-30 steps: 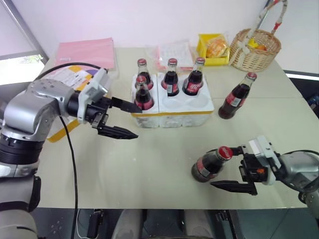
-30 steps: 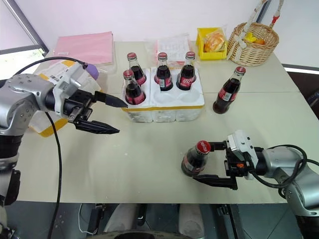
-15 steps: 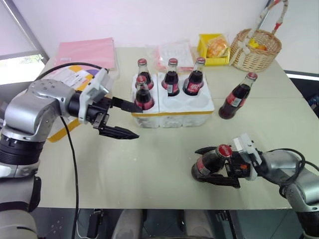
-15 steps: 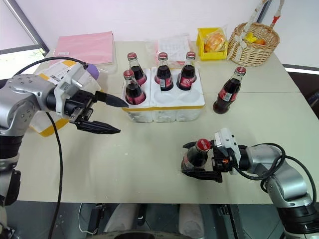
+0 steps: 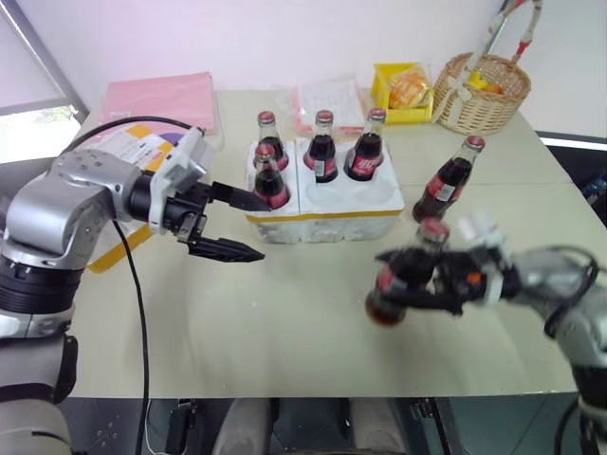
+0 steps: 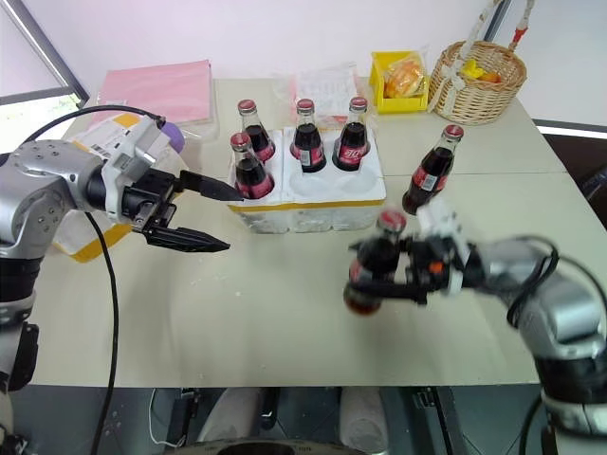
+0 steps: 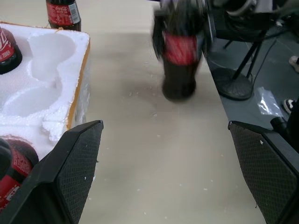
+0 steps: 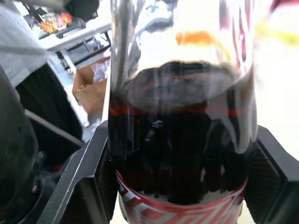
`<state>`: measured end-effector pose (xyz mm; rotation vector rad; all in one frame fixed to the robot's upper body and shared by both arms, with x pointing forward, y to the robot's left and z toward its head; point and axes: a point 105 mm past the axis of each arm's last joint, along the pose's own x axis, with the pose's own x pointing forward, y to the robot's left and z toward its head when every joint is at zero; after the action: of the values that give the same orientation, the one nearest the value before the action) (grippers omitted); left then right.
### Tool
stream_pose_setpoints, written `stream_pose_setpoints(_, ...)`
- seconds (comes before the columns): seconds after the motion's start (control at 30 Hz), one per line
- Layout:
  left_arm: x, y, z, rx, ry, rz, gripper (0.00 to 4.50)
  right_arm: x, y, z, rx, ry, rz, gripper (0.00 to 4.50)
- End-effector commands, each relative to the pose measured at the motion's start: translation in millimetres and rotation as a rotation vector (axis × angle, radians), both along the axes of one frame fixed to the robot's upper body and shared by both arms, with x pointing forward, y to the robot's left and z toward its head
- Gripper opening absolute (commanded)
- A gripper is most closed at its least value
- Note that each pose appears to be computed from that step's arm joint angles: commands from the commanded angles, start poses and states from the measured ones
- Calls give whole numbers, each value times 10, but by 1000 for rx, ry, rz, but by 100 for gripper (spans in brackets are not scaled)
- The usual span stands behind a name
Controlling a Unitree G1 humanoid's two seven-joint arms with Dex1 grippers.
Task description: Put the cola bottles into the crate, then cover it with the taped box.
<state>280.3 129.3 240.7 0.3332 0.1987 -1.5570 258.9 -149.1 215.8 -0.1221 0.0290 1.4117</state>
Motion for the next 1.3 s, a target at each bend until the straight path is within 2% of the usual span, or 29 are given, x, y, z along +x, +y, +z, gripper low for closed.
stream_pose_setpoints(0.03,-15,43,148,-46,-58,33,450,134,27,539,92,-130,15,273)
stream_pose_setpoints(0.13,-27,78,179,-71,-69,65,450,363,181,801,160,-167,1,273)
stream_pose_setpoints(0.2,-38,110,179,-75,-79,86,450,533,315,860,173,-190,-21,273)
stream_pose_setpoints(0.3,-45,137,185,-87,-86,115,450,752,502,794,121,-231,-53,273)
stream_pose_setpoints(0.47,-103,163,195,-101,-95,149,450,1128,814,689,118,-236,-106,273)
stream_pose_setpoints(0.63,-149,208,232,-113,-106,190,450,1427,886,584,99,-238,-203,273)
stream_pose_setpoints(0.87,-179,244,229,-115,-111,222,450,1478,866,472,91,-205,-197,273)
stream_pose_setpoints(1.13,-139,223,234,-117,-119,222,450,1320,997,268,108,-143,-115,273)
stream_pose_setpoints(1.3,-118,222,230,-117,-120,221,450,1199,1043,239,123,-129,-76,273)
